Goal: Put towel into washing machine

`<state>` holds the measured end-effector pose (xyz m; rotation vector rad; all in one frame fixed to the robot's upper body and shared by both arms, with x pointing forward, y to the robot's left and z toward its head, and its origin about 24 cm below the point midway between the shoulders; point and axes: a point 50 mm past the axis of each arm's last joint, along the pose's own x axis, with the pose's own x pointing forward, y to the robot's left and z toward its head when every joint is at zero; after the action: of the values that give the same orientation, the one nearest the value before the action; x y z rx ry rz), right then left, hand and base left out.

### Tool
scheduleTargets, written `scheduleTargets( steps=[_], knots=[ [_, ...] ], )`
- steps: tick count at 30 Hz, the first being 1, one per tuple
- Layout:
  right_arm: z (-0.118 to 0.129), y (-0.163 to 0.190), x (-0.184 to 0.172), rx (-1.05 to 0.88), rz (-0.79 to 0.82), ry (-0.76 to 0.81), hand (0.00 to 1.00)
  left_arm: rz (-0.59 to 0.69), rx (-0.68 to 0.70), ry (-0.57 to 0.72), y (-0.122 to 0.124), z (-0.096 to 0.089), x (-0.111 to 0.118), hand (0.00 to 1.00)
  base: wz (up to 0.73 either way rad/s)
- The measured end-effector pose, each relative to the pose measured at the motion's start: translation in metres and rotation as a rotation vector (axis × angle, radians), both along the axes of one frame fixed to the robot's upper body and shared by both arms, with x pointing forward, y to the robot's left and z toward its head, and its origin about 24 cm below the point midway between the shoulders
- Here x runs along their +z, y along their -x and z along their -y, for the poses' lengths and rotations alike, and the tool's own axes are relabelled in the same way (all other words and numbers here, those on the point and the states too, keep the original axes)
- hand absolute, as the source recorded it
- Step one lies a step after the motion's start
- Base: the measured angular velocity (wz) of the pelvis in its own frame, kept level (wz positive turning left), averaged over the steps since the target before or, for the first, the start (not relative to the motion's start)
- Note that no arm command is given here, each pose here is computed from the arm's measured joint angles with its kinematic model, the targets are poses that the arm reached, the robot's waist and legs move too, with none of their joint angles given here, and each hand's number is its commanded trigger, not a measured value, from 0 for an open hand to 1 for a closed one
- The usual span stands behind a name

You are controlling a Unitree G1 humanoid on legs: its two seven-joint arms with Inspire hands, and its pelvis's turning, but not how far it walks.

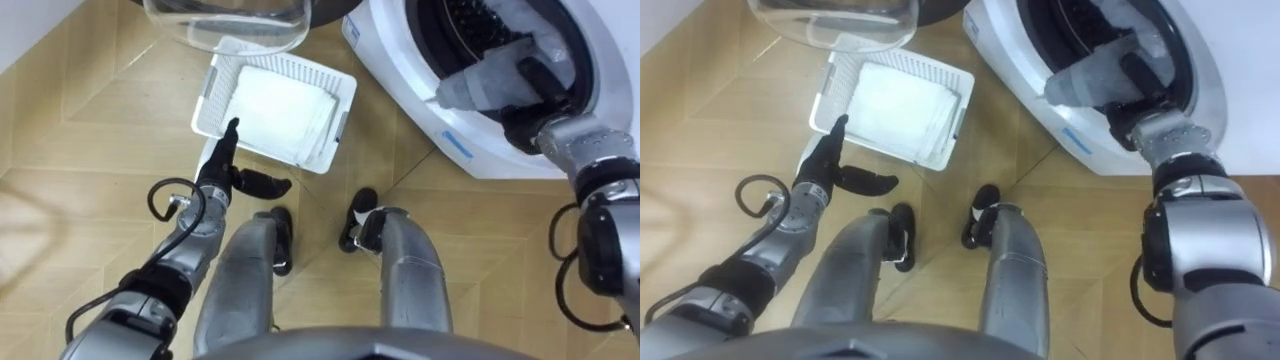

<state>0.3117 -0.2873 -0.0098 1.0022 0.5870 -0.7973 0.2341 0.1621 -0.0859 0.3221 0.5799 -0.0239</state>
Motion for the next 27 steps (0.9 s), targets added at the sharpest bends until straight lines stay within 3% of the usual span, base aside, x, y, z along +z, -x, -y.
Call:
scheduleTargets(
  steps=[6, 15, 27],
  knots=[
    [0.002, -0.009, 0.014, -0.147, 0.032, -0.159, 0.00, -0.005, 0.002, 0.012, 0.001, 0.005, 0.001, 0.00, -0.05],
    [0.002, -0.019, 0.026, -0.205, 0.111, -0.217, 0.00, 0.014, -0.062, -0.037, -0.007, 0.007, 0.006, 0.00, -0.02],
    [0.004, -0.023, 0.032, -0.227, 0.218, -0.231, 0.00, -0.022, -0.096, 0.006, -0.005, 0.017, 0.003, 0.00, -0.01]
  ],
)
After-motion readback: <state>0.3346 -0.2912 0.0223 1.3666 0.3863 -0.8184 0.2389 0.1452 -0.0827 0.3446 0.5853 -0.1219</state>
